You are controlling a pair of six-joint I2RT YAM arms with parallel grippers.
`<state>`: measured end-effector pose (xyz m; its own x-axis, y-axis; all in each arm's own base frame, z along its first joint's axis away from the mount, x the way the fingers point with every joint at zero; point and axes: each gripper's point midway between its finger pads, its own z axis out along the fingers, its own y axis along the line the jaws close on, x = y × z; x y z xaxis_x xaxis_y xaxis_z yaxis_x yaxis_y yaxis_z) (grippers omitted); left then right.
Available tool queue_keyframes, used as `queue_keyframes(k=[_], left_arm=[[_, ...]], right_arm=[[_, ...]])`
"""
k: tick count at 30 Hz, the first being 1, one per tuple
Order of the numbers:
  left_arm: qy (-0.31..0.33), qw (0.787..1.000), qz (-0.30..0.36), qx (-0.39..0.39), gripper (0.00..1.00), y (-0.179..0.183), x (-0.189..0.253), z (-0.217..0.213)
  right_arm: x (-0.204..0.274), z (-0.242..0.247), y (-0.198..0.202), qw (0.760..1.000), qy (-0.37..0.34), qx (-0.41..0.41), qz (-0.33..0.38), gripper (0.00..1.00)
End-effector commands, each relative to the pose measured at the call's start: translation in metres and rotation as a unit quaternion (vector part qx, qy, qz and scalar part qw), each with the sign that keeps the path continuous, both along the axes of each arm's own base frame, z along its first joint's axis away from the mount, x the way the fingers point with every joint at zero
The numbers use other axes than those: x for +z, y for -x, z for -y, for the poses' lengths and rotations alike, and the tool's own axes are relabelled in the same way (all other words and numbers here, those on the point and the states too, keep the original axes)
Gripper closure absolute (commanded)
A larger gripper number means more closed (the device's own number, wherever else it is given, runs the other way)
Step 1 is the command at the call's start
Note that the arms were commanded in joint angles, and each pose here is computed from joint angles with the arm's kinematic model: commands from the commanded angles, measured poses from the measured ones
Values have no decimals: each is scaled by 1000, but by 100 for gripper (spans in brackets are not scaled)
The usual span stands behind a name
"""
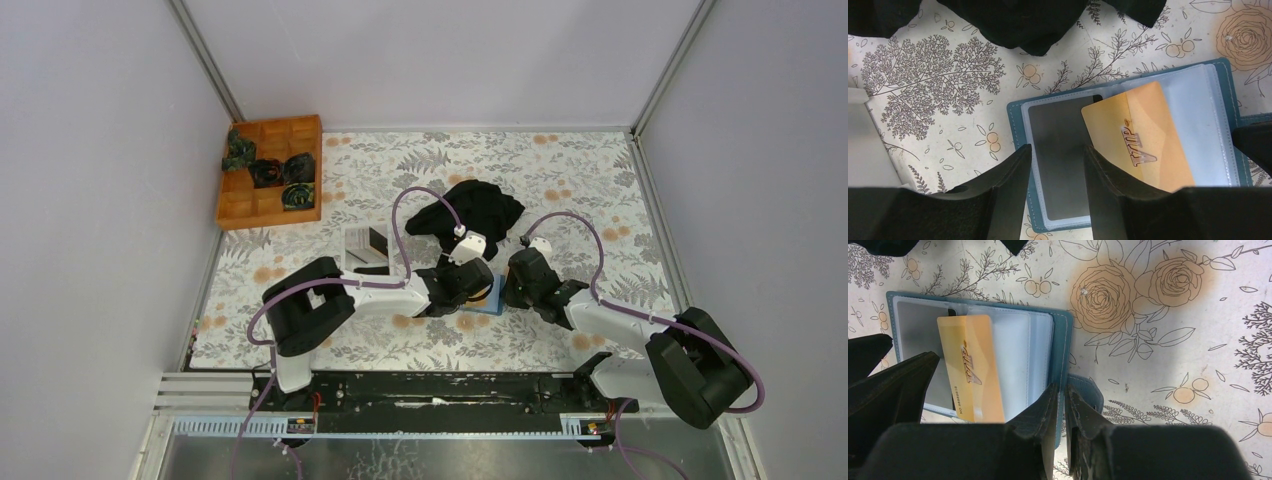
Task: Put the credit cards into the card holder
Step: Insert the credit card into the card holder.
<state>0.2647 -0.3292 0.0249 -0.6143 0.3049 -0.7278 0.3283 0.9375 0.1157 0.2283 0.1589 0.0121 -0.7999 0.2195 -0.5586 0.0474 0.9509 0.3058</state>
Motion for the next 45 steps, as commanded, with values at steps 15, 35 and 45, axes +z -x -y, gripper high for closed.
queue_keyframes(k=[15,35,45], left_arm=[[25,1000,10,-9,49,-10,-3,8],[53,998,-8,-35,49,-8,-5,26],[73,996,-12,-41,49,-5,-1,32]], right_arm=[[-6,3,1,1000,12,3,-8,82],[-4,2,0,1000,12,6,-5,82],[-6,2,1,1000,11,7,-8,82]])
